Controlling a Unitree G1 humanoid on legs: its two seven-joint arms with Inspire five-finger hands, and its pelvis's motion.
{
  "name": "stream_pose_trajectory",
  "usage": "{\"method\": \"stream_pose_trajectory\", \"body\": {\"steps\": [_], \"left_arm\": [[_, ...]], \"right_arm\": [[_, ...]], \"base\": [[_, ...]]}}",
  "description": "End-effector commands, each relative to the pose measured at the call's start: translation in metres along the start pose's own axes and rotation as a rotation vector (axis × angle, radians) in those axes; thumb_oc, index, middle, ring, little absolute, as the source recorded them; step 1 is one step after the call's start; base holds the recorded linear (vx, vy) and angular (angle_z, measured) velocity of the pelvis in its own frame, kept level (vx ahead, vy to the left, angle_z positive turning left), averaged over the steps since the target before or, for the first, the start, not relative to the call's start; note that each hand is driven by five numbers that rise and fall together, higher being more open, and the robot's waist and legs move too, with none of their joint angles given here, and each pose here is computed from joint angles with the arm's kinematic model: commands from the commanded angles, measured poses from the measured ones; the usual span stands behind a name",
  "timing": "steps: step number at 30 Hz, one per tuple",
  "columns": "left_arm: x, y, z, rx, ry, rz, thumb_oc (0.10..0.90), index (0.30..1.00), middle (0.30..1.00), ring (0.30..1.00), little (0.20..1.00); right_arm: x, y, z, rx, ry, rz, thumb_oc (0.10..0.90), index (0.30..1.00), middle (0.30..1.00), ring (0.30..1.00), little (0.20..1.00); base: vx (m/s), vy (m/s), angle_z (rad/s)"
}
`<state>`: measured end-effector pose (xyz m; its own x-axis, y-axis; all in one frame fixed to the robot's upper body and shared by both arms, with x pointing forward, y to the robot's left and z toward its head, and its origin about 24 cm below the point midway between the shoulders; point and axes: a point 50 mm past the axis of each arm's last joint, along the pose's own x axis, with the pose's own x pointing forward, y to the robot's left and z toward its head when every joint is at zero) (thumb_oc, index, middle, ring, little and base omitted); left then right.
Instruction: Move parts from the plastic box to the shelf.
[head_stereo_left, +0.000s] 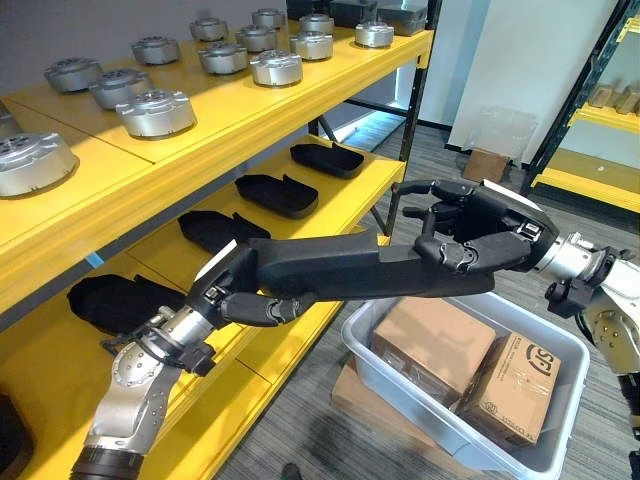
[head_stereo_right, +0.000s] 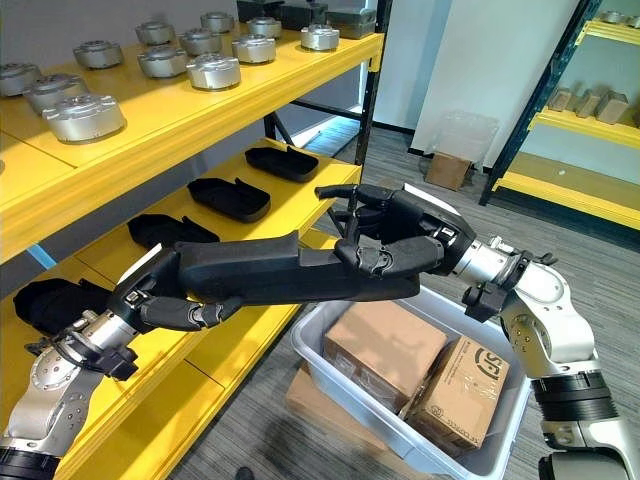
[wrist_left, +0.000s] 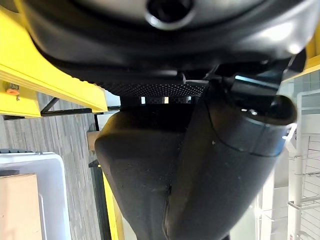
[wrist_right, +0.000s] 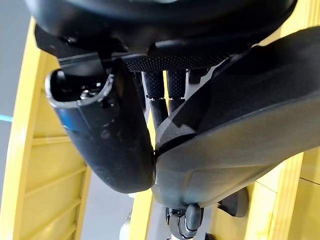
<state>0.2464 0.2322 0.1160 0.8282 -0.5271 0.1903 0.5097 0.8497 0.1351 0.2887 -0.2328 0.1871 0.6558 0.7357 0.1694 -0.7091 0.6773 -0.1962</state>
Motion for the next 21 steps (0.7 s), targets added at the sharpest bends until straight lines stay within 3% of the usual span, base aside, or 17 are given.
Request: {"method": "stream_pose_trajectory", "body": {"steps": [1, 21], "left_arm": [[0.025, -0.009, 0.065, 0.035, -0.386, -0.070, 0.400, 0.300, 0.300, 0.300, 0.300], [0.020, -0.008, 0.065, 0.043, -0.386, -0.050, 0.400, 0.300, 0.300, 0.300, 0.300]], "right_arm": [[0.016, 0.008, 0.065, -0.089, -0.364, 0.025, 0.900, 1.000, 1.000, 1.000, 1.000], [-0.001, 0.008, 0.058, -0.074, -0.399, -0.058, 0.900, 1.000, 1.000, 1.000, 1.000]], "base": [[0.00, 0.000, 0.00], [0.00, 0.000, 0.00]]}}
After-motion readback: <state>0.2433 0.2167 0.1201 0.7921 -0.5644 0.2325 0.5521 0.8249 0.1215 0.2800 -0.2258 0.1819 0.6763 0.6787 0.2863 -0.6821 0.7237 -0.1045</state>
